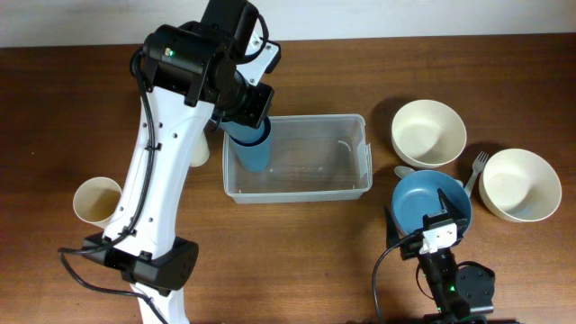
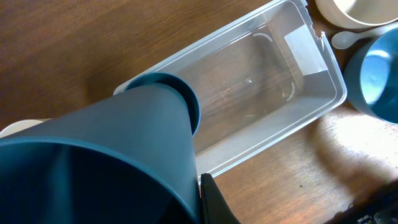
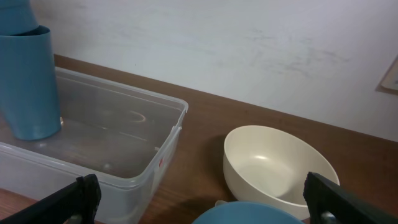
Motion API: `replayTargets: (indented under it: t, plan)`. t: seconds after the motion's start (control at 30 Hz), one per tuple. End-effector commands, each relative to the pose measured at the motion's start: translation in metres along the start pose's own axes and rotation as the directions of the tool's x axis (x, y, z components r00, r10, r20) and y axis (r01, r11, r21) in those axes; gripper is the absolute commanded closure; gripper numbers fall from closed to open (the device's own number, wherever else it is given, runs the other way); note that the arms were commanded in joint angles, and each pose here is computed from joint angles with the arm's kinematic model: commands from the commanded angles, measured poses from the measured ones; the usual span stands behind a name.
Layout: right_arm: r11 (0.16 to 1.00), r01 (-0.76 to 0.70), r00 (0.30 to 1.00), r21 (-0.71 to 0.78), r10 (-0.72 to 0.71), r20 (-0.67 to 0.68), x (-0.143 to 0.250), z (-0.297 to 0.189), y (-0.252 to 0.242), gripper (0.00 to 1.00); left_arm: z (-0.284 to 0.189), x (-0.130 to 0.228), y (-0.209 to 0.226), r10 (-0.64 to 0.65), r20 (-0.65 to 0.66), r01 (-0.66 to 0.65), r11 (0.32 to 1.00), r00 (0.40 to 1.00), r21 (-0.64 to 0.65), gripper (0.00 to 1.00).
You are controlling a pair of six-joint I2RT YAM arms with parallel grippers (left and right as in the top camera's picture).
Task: Pack container
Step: 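Carry the blue cup over and stack it into the placed blue cup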
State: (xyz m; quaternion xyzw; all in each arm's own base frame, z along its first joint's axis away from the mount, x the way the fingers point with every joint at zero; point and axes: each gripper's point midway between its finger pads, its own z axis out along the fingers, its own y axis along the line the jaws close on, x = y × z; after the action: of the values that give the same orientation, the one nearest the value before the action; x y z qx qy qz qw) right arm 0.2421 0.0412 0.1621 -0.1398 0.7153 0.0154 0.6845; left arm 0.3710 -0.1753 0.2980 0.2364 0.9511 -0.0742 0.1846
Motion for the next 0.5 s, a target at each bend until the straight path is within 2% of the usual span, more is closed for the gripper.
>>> replayTargets:
  t: [0.0, 0.2, 0.23, 0.27, 0.33, 0.47]
  plan:
    - [1.0, -0.004, 1.0, 0.004, 0.004, -0.003, 0.0024, 0.0001, 0.0001, 0.01, -0.0108, 0.0007, 0.0014, 0.021, 0.024, -0.021, 1.0, 0.999, -0.017, 0.98]
    - [1.0, -0.004, 1.0, 0.004, 0.004, -0.003, 0.0024, 0.0001, 0.0001, 0.01, -0.0107, 0.0007, 0.0014, 0.022, 0.025, -0.021, 1.0, 0.999, -0.016, 0.98]
    - [1.0, -0.004, 1.0, 0.004, 0.004, -0.003, 0.0024, 0.0001, 0.0001, 0.01, -0.0107, 0.0007, 0.0014, 0.022, 0.025, -0.021, 1.0, 0.999, -0.016, 0.93]
    - [1.0, -0.004, 1.0, 0.003, 0.004, -0.003, 0.0024, 0.0001, 0.0001, 0.01, -0.0107, 0.0007, 0.0014, 0.022, 0.025, -0.021, 1.0, 0.999, -0.016, 0.83]
    - [1.0, -0.004, 1.0, 0.004, 0.004, -0.003, 0.0024, 0.0001, 0.0001, 0.01, -0.0108, 0.0007, 0.0014, 0.022, 0.024, -0.022, 1.0, 0.999, -0.017, 0.73]
    - [1.0, -0.004, 1.0, 0.004, 0.004, -0.003, 0.0024, 0.0001, 0.0001, 0.01, -0.0108, 0.0007, 0.0014, 0.022, 0.024, -0.022, 1.0, 0.999, -0.017, 0.7]
